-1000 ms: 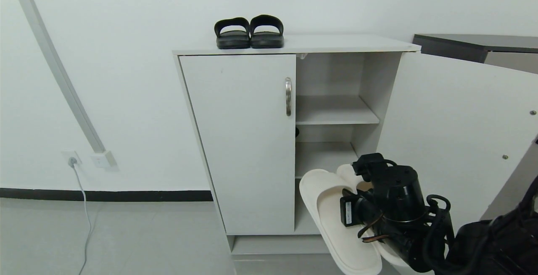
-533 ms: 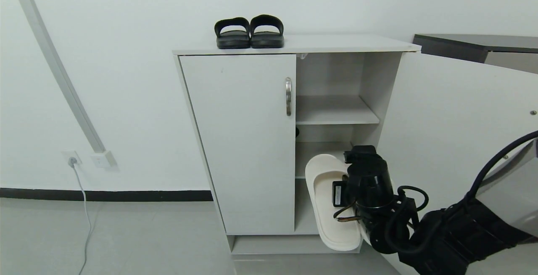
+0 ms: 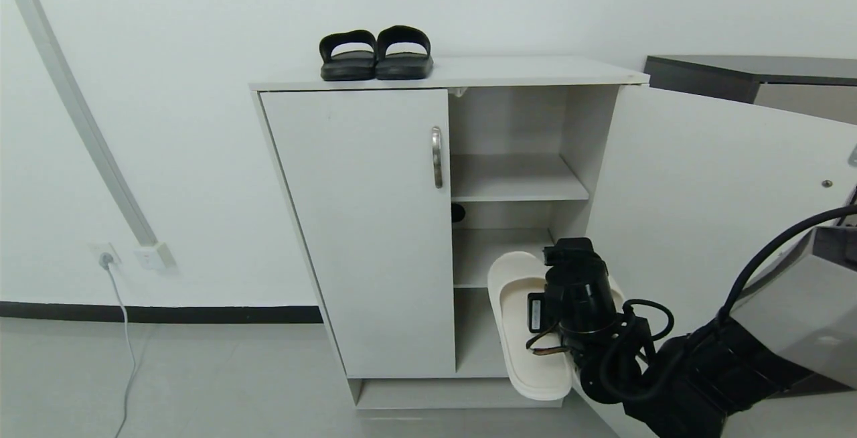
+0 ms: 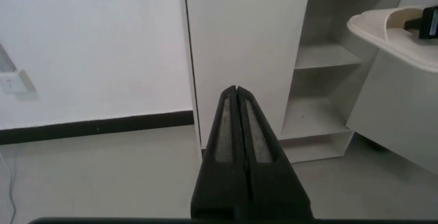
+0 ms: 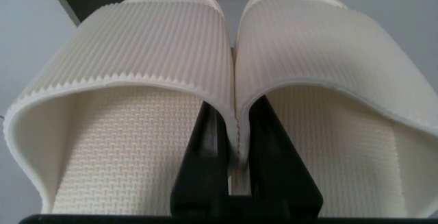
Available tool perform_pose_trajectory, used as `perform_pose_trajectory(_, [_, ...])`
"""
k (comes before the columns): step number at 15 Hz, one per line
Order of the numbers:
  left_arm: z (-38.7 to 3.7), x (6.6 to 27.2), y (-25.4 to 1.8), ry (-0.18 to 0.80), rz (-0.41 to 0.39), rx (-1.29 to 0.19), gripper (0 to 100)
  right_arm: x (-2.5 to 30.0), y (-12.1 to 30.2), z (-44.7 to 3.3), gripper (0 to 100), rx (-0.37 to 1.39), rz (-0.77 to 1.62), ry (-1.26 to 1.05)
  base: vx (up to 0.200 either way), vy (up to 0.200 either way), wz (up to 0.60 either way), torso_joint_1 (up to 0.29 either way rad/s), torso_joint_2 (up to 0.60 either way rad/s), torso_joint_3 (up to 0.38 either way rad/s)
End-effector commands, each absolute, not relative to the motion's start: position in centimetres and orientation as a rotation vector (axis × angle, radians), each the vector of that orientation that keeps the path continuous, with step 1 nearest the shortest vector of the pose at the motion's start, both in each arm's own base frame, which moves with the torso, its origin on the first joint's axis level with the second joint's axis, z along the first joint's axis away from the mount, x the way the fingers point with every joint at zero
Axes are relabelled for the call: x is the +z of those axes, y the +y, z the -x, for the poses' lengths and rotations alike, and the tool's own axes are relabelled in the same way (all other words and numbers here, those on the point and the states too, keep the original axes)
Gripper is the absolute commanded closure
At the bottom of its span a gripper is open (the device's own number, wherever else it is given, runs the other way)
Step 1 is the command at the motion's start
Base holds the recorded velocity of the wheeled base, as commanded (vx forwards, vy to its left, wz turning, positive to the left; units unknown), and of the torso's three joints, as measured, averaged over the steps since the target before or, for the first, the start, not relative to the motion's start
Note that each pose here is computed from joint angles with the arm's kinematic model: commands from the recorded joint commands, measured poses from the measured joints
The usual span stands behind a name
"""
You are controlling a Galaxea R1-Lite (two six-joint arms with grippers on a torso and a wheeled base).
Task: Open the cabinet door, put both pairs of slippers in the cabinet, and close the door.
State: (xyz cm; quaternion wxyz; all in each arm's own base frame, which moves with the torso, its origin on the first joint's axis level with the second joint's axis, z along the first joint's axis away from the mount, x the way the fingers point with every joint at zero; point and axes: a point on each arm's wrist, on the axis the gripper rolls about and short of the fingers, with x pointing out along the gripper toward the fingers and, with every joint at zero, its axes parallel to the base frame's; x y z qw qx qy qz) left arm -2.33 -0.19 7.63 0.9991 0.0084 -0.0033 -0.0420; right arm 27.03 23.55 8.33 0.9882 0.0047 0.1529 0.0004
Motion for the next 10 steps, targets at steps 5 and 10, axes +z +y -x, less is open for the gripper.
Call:
perform_pose_trajectory(5, [2.3,7.6,-0.2,-0.004,-0.017,-0.084,100,6.7,24.2,-27.5,100,0.013,-0.01,0.31,0.0,0.0,0.0,0.0,0.0,0.0])
perform_pose_trajectory(10, [2.3,7.6,-0.2,-0.004,-0.017,-0.084,100,6.5,24.3,-27.6,100,0.017,-0.015,0.305,0.0,0.0,0.0,0.0,0.0,0.0])
